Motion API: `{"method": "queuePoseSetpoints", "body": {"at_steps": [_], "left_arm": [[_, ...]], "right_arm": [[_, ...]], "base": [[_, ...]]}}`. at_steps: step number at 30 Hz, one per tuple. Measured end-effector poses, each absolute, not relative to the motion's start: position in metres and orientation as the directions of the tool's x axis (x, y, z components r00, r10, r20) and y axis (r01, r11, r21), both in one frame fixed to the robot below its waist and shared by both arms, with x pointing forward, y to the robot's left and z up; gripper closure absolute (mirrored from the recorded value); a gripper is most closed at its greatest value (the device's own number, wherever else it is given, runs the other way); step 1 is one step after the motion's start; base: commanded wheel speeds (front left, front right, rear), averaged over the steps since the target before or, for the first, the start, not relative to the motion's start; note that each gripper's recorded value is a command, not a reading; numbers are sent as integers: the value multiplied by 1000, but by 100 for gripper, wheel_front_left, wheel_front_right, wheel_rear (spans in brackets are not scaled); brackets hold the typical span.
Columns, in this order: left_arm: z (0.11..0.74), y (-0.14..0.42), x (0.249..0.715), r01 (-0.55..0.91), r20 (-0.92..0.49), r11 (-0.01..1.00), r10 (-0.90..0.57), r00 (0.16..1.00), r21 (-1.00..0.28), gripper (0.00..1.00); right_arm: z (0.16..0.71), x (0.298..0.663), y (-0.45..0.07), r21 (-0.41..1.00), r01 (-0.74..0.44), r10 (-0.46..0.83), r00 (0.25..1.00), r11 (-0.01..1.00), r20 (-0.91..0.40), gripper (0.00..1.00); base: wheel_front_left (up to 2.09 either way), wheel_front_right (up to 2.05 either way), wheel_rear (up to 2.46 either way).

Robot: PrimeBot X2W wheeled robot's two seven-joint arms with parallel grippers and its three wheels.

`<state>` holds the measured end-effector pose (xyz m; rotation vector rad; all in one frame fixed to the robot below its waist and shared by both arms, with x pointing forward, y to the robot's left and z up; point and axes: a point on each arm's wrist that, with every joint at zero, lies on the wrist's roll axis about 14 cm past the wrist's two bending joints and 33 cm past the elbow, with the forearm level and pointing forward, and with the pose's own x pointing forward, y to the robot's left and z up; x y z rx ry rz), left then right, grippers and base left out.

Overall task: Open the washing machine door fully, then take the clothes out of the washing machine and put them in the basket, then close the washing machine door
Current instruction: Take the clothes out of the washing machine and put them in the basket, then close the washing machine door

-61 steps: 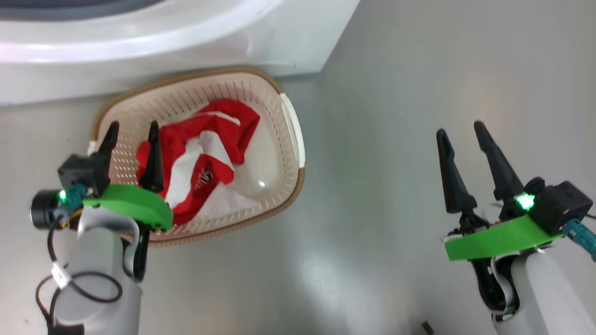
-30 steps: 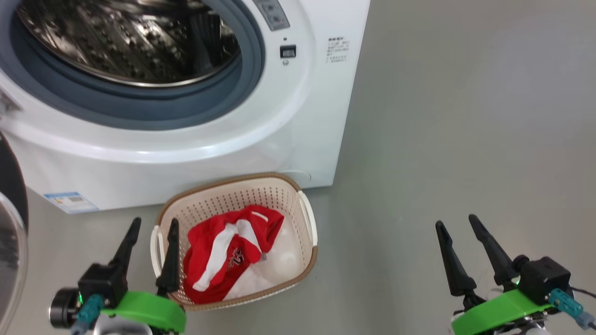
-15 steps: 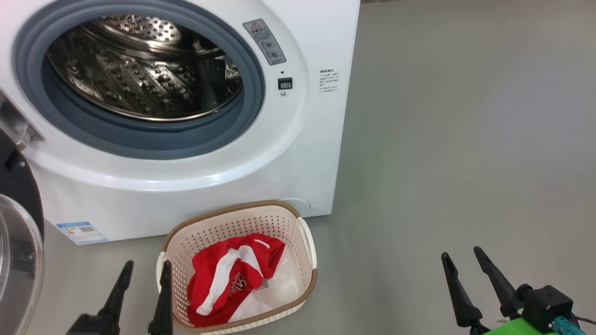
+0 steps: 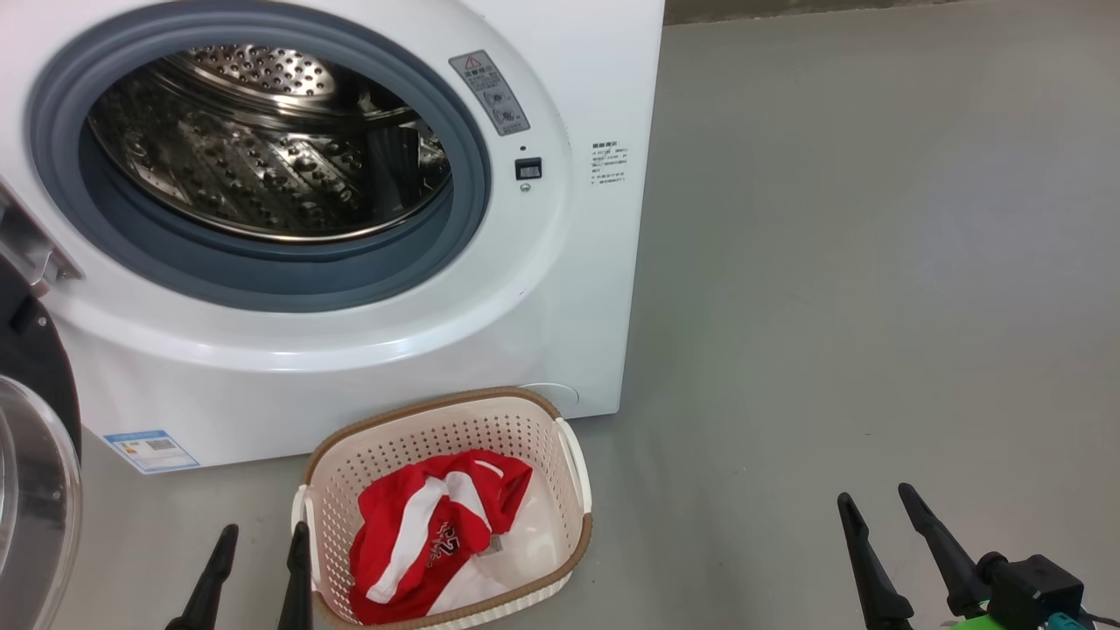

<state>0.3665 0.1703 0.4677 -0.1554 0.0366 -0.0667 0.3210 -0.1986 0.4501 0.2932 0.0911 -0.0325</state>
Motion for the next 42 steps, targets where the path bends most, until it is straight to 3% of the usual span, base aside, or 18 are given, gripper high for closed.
{"method": "queuePoseSetpoints", "body": {"at_steps": [22,42], "left_arm": [[468,171,368,56,-32,986,-61,998,-156,0],[471,172,366,53,-22,987,-57,998,-155,0]], "right_arm": [[449,321,-199,290,51,-23,995,956,-99,0],[450,323,-196,291,39,-12,996,956,-93,0]], "base": [[-4,4,0],[-108,108,0]]}}
